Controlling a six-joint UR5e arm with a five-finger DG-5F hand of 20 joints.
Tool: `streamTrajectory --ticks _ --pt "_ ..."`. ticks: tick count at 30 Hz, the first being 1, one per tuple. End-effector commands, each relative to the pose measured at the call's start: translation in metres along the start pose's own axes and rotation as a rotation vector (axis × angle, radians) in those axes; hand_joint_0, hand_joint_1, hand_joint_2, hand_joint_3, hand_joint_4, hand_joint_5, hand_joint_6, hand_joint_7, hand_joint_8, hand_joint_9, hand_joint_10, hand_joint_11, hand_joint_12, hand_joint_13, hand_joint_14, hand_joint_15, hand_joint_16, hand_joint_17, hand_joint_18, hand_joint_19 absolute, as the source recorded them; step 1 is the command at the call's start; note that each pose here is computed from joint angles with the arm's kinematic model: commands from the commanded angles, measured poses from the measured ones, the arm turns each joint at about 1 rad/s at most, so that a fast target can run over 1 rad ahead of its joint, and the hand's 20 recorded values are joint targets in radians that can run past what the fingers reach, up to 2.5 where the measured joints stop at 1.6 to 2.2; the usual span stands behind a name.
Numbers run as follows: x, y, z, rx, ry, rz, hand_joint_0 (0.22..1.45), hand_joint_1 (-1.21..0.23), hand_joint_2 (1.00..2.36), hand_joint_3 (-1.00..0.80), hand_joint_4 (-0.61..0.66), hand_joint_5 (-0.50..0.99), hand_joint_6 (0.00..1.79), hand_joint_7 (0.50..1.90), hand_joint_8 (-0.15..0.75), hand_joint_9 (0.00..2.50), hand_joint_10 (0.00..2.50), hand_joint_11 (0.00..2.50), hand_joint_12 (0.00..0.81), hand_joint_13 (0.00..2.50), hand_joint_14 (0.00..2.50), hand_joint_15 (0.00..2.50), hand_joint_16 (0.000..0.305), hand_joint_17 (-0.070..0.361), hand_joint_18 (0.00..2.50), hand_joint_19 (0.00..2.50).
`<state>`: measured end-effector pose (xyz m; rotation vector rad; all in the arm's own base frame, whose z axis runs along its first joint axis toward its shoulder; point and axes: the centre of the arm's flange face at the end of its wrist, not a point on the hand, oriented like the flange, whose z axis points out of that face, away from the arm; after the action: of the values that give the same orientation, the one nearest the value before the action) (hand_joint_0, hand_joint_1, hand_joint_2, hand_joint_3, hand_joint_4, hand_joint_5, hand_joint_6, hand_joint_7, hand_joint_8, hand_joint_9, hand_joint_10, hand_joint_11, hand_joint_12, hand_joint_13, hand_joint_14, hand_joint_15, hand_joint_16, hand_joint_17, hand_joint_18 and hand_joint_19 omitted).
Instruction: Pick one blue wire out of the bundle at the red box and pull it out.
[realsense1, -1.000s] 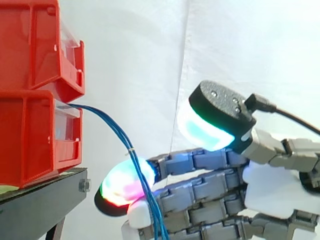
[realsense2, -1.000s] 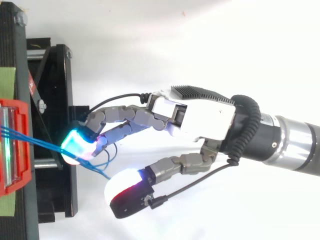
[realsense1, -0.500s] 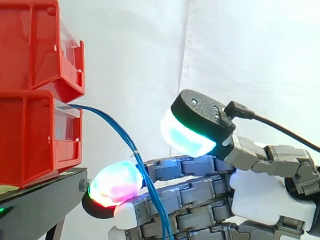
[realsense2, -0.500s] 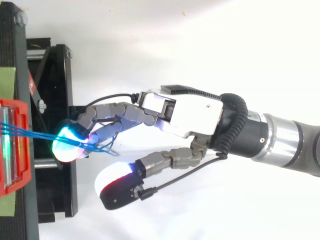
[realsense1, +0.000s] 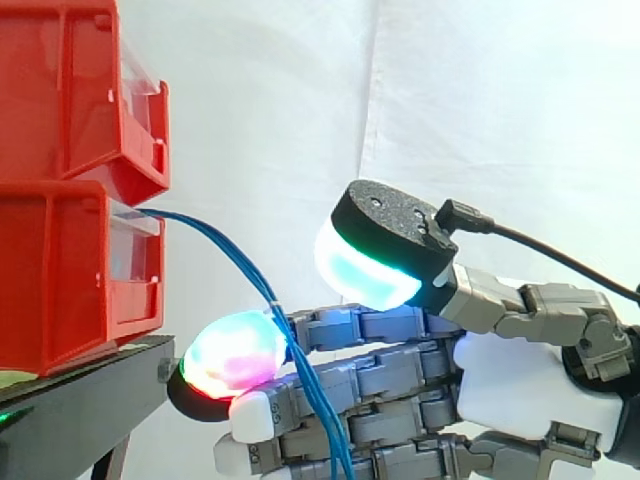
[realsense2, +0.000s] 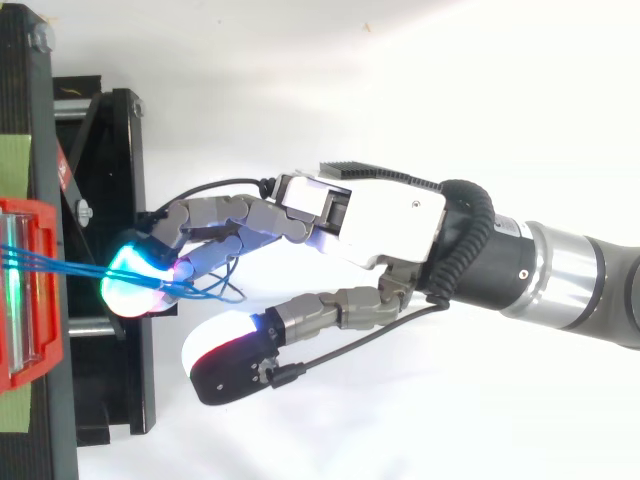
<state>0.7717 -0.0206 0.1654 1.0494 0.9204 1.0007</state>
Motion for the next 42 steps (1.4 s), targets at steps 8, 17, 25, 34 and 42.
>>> streamTrajectory --ticks 8,17,25,34,42 --pt "-0.008 -0.001 0.002 0.001 -0.006 0.017 0.6 -0.61 1.01 -0.38 0.31 -0.12 0.5 1.05 0.277 0.63 0.01 0.38 0.388 0.47 0.01 0.23 0.066 0.147 0.43 0.25" --pt "-0.011 -0.001 0.004 -0.003 -0.01 0.02 0.62 -0.61 1.01 -0.34 0.29 -0.11 0.5 1.13 0.279 0.64 0.01 0.4 0.386 0.48 0.01 0.25 0.065 0.146 0.45 0.26" --pt "-0.012 0.0 0.005 -0.008 -0.001 0.022 0.62 -0.62 1.01 -0.33 0.26 -0.11 0.5 1.22 0.282 0.65 0.01 0.41 0.387 0.49 0.01 0.24 0.065 0.146 0.46 0.26" --pt "-0.015 0.004 0.01 -0.018 0.0 0.024 0.62 -0.65 1.01 -0.33 0.25 -0.11 0.53 1.23 0.284 0.65 0.01 0.43 0.385 0.49 0.01 0.24 0.065 0.146 0.47 0.27" --pt "-0.015 0.003 0.01 -0.019 -0.001 0.024 0.63 -0.68 1.01 -0.32 0.25 -0.13 0.62 1.11 0.281 0.65 0.01 0.43 0.386 0.5 0.01 0.25 0.065 0.147 0.47 0.26"
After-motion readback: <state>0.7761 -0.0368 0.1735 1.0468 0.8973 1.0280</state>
